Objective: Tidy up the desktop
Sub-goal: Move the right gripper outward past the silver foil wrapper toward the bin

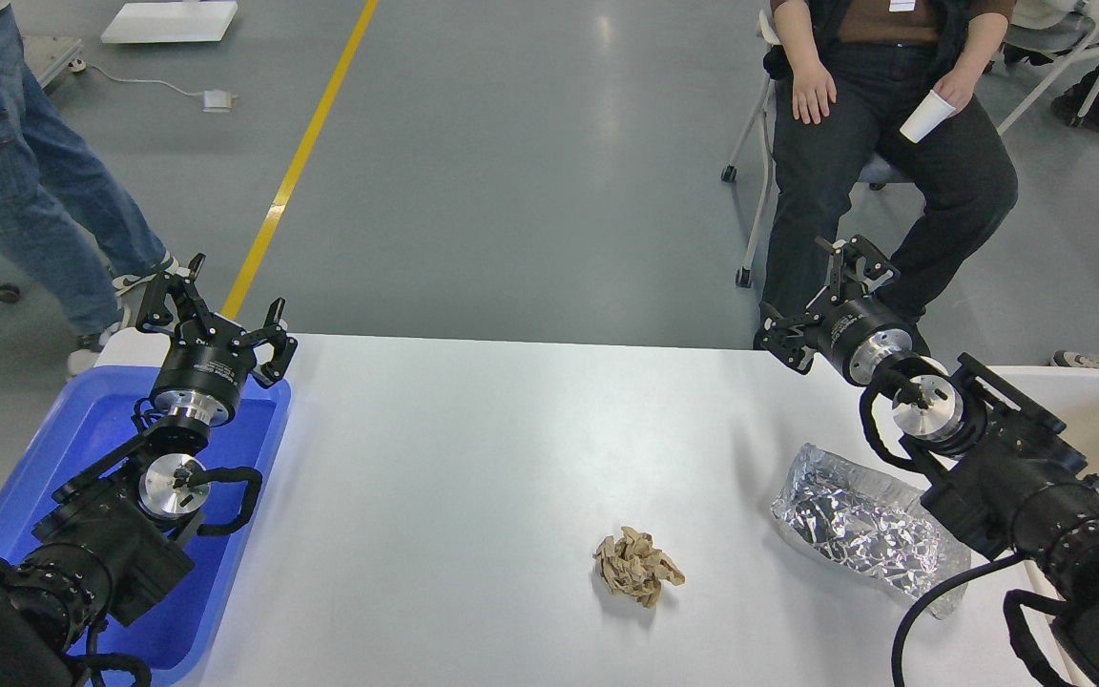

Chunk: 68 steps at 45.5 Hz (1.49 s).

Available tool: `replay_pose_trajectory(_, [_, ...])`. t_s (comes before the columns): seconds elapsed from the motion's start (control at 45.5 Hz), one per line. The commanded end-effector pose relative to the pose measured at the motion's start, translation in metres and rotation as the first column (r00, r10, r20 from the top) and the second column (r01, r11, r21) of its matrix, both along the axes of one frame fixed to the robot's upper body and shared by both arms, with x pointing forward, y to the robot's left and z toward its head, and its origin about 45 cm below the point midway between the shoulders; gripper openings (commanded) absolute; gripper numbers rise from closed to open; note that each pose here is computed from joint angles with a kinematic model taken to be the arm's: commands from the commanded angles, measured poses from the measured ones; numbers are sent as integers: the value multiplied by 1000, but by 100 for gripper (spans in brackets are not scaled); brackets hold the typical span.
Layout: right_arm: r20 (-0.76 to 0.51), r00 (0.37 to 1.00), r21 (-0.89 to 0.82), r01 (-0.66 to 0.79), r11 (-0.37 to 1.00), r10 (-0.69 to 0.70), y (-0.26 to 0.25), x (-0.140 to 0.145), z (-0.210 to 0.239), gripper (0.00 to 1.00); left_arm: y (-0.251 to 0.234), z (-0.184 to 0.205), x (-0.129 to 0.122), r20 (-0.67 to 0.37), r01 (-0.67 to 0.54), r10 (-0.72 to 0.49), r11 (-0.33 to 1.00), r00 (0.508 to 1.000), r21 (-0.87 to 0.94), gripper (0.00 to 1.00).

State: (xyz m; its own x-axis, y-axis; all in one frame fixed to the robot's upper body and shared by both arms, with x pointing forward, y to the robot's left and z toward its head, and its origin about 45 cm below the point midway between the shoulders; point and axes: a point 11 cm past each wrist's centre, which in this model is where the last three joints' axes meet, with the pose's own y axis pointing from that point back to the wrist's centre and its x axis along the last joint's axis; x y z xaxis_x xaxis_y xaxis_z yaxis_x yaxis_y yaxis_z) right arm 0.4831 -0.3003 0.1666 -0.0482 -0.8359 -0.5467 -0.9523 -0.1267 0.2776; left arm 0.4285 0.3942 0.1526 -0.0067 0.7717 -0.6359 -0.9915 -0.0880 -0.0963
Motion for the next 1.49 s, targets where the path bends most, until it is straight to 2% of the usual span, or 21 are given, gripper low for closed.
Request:
replay_pose_trajectory(0.0, [1,1000,37,13,999,-13,1,0,0,100,-1,0,0,0,0,0,1000,1000,-1,100])
replay_pose_trajectory(0.374, [12,1000,21,-17,1000,17,5,0,2,100,0,0,0,0,0,0,1000,1000,1,100])
replay_pose_trajectory(0.615, [79,991,-25,-108,994,110,-3,-5,33,100,0,0,0,0,0,0,1000,1000,1,100])
replay_pose_trajectory(0.901, [22,964,-308,-246,919,265,5,-31,49,100,0,0,0,1,-1,1,1000,1000,0,100])
replay_pose_trajectory(1.121, [-67,946,-532,-302,791,317,-6,-61,41,100,0,0,0,1,-1,1,1000,1000,0,100])
replay_pose_trajectory(1.297, [-164,918,-739,-357,572,361,-43,-80,27,100,0,0,0,0,0,0,1000,1000,1,100])
replay_pose_trajectory(1.473, [-262,895,-830,-400,389,361,-80,-98,18,100,0,1,0,2,0,0,1000,1000,0,100])
